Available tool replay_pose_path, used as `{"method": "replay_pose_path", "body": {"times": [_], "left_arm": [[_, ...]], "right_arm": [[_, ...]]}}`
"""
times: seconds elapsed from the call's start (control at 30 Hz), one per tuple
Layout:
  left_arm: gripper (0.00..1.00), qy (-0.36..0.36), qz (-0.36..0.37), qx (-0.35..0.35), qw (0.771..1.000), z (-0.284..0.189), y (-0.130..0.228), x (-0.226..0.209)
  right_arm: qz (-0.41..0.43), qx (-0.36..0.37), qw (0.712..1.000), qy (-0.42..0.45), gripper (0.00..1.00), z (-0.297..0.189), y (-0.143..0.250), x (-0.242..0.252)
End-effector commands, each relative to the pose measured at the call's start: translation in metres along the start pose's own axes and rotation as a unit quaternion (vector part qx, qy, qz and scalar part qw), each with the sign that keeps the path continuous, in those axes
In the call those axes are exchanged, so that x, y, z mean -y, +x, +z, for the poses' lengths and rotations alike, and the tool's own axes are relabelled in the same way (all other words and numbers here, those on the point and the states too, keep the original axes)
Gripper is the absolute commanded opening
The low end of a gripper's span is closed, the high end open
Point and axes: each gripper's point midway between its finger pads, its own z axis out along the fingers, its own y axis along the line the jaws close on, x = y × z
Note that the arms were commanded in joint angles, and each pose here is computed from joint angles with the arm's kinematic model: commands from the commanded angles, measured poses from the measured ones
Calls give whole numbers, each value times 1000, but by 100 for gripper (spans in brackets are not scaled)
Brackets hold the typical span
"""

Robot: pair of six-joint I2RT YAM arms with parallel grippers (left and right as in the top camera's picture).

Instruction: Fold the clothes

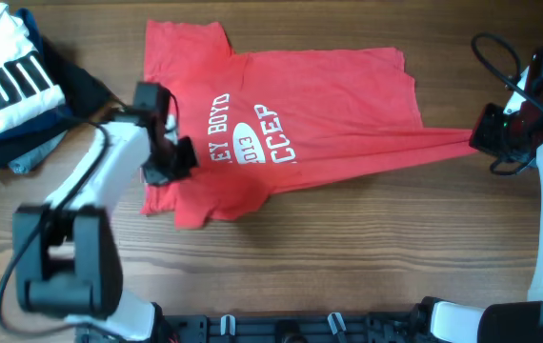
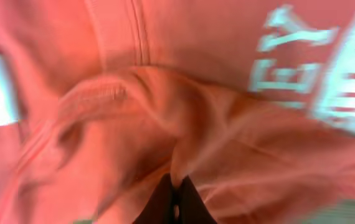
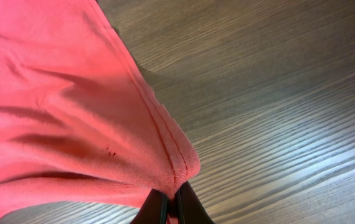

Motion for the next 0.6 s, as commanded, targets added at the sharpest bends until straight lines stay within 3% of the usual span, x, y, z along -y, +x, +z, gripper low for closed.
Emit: {"method": "replay_pose_path", "body": {"times": [0.0, 0.2, 0.4, 0.57], "left_arm": [[4, 54, 15, 153, 987, -112, -43, 15], [4, 90, 10, 290, 953, -214, -37, 9], [4, 122, 28, 410, 904, -302, -4, 12], [4, 139, 36, 458, 877, -345, 23, 14]], "right_arm": [[-1, -3, 1000, 16, 4, 2, 1, 8], [3, 15, 1000, 7, 4, -12, 2, 6], [3, 88, 996, -16, 4, -62, -3, 4], [4, 123, 992, -21, 4, -91, 4, 7]]}}
